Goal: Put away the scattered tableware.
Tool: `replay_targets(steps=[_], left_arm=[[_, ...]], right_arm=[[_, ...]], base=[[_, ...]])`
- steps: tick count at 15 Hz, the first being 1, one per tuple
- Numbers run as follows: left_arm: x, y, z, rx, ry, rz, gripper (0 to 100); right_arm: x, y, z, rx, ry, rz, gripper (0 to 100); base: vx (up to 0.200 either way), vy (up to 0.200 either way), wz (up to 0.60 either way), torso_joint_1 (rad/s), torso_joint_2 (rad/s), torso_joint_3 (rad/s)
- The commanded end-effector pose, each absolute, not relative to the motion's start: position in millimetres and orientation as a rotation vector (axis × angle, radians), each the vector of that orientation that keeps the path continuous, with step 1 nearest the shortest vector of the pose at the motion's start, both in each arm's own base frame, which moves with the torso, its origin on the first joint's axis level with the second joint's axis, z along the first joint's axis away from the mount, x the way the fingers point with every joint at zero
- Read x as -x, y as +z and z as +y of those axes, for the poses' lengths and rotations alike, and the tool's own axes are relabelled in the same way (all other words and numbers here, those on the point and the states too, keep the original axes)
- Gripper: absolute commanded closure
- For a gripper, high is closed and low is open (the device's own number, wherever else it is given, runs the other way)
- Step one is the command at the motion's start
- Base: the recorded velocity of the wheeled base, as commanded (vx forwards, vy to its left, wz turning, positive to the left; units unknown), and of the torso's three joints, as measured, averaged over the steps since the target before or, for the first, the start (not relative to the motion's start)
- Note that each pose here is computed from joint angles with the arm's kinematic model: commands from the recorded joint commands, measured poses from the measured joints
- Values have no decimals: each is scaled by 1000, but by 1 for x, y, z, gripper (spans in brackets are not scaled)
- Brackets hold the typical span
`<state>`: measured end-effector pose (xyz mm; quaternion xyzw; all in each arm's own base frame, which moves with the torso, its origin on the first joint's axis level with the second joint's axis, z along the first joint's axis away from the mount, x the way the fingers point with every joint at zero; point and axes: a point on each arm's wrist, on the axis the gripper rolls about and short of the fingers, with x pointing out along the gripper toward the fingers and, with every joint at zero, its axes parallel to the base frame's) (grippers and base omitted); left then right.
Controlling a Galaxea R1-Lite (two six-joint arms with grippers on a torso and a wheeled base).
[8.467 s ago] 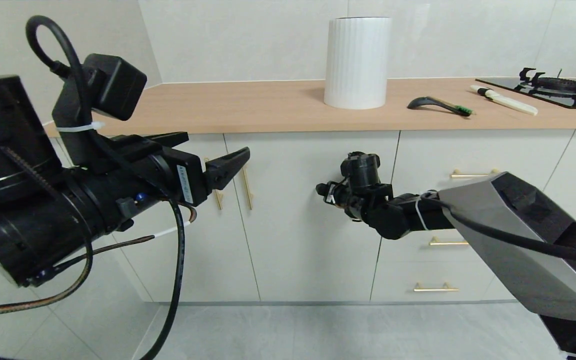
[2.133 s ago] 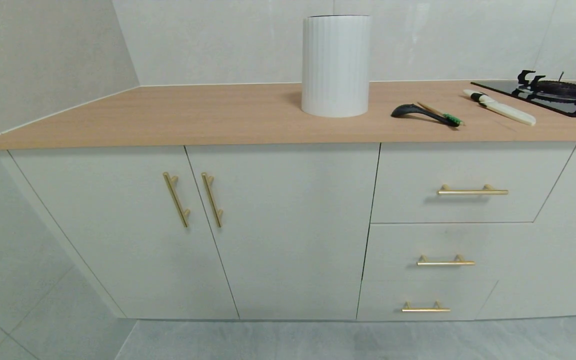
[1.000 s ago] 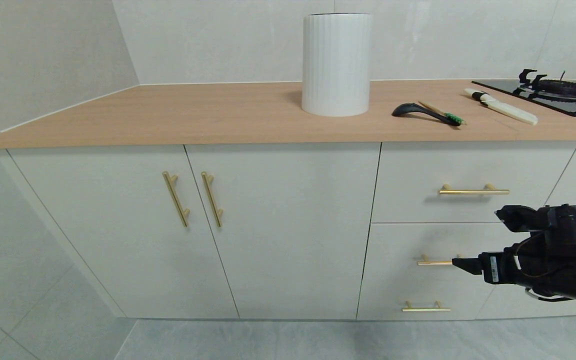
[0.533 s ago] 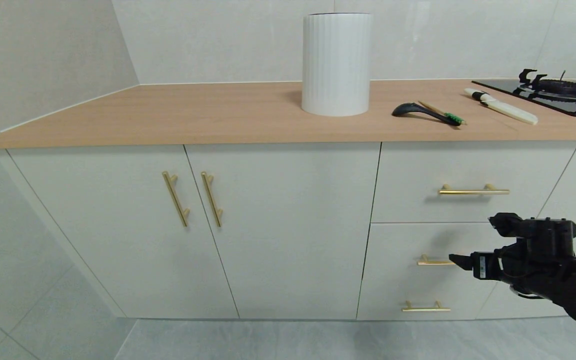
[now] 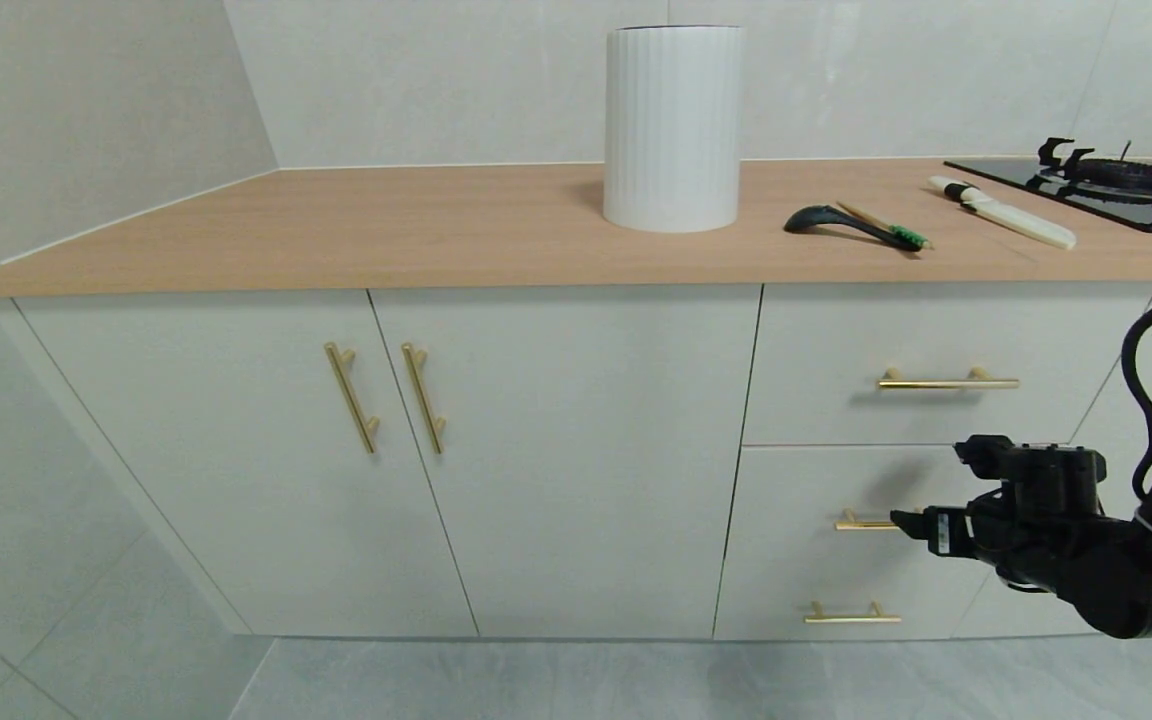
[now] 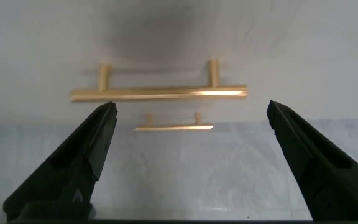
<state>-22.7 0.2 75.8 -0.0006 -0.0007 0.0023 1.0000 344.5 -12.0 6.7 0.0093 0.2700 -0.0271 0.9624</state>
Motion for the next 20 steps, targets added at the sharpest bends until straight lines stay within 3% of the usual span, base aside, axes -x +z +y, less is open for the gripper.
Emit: replay_targets(steps=[1,20], left_arm=[[23,76,0,2,5,-2,0],[23,76,0,2,5,-2,0]], right_arm=[[-349,-6,-12,-16,-64,563,0],[-370,-35,-9,31,-104,583,0]], base=[[0,0,0,0,0,0],[0,0,0,0,0,0]])
